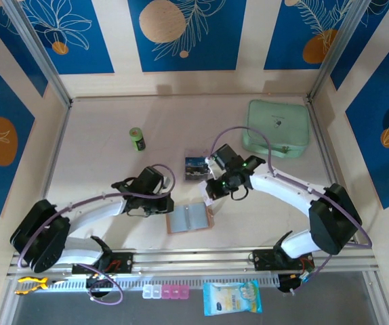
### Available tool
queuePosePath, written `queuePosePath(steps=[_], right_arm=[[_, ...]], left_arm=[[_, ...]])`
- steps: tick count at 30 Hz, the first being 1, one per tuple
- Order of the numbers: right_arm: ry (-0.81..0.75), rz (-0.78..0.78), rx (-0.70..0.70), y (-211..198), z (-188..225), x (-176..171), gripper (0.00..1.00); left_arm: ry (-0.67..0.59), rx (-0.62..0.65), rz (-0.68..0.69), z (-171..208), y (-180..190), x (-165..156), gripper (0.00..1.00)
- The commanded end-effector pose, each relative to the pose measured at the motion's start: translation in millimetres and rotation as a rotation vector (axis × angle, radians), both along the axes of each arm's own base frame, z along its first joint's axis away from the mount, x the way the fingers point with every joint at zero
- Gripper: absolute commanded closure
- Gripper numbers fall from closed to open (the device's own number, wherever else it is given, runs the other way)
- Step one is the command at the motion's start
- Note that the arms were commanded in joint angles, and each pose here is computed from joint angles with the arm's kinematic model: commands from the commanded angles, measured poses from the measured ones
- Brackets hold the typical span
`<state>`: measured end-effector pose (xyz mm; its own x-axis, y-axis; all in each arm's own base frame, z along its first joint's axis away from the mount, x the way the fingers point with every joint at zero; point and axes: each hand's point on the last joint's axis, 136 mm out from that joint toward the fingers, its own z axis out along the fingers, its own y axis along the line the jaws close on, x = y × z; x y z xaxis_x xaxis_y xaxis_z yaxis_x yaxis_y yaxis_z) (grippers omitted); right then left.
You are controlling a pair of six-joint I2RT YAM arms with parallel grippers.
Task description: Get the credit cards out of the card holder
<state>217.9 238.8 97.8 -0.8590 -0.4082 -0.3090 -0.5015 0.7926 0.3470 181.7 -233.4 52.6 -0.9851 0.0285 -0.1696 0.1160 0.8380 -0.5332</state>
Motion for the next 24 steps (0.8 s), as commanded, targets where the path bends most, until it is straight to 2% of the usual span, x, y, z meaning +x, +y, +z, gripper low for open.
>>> queuePosePath(steps=[1,5,8,11,18,24], right_arm=[[-0.115,0.27,0.033,1,17,6,0.98],[-0.187,0.412,0.014,-8,28,27,0.98],[-0.219,0.553,-0.085,-18,25,36,1.0],[-0.233,0.602,-0.151,-25,28,57,1.0],[-0.262,0.738,-0.182,-20,34,91,1.0],[-0.301,0.77,-0.171,-9,47,120,1.0]], left_arm=[[-0.014,0.032,0.002,-1,11,-3,0.91],[-0.015,0.044,0.004,-1,16,-6,0.92],[-0.024,0.044,0.014,-1,19,-7,0.92],[-0.022,0.061,0.022,-5,24,-8,0.92],[-0.03,0.081,0.031,-7,30,-9,0.92],[-0.043,0.092,0.047,-8,35,-9,0.92]])
